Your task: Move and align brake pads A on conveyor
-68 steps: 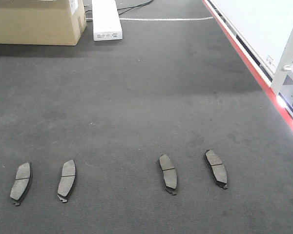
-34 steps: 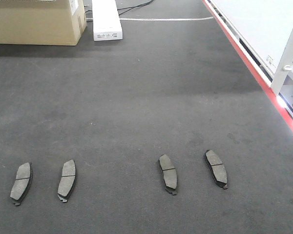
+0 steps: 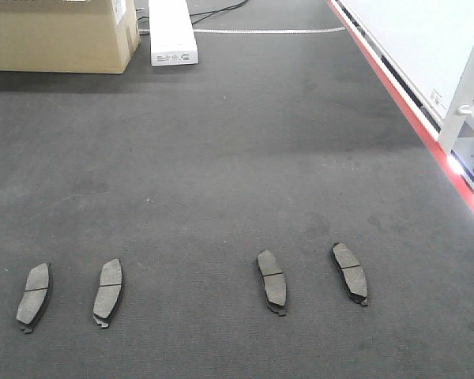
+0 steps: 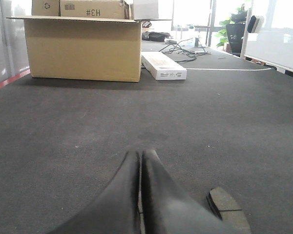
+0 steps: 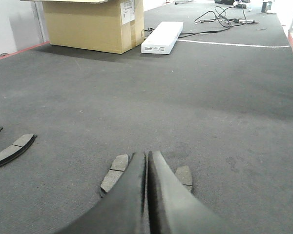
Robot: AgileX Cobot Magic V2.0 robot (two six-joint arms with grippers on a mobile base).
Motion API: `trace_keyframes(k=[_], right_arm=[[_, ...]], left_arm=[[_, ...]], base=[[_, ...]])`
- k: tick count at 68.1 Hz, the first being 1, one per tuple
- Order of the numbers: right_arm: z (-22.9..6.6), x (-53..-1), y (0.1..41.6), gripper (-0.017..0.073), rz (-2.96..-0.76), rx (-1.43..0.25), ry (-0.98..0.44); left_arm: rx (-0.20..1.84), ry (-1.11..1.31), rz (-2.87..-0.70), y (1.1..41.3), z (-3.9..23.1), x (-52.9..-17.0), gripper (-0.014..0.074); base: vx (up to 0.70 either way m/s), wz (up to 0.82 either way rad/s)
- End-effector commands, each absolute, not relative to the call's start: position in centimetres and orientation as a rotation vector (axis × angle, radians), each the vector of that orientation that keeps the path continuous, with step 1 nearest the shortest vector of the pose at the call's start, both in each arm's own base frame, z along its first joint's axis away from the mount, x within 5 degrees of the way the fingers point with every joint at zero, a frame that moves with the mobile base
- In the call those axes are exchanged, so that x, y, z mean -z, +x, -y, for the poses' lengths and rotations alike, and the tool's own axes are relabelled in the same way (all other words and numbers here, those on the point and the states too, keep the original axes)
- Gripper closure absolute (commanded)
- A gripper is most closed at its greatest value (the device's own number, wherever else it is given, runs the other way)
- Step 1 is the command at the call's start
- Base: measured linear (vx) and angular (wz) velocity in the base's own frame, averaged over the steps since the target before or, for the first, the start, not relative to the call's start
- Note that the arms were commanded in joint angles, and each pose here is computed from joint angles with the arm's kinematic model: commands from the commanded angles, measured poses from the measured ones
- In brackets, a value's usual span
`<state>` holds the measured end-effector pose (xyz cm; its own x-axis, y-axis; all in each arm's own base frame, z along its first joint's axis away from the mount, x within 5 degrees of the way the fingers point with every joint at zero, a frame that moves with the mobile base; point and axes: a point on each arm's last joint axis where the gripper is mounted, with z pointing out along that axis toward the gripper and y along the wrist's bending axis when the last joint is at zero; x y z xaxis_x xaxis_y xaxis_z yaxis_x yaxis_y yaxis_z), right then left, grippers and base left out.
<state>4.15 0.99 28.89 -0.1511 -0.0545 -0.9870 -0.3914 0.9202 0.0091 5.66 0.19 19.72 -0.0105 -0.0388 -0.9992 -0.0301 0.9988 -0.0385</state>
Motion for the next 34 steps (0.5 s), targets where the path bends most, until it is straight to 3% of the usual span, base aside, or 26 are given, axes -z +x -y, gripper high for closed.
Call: trace_keyframes(k=[1, 34], right_arm=[[-1.05, -30.27, 4.12, 0.0571, -1.622, -0.309, -0.342], [-1.05, -30.27, 4.13, 0.0571, -1.622, -0.307, -0.343]], left_arm=[[0.029, -0.057, -1.517, 5.60, -0.11, -19.82, 0.0600], [0.029, -0.057, -1.518, 5.61, -0.11, -19.82, 0.0600]], base=[[0.00, 0.00], [0.00, 0.00]])
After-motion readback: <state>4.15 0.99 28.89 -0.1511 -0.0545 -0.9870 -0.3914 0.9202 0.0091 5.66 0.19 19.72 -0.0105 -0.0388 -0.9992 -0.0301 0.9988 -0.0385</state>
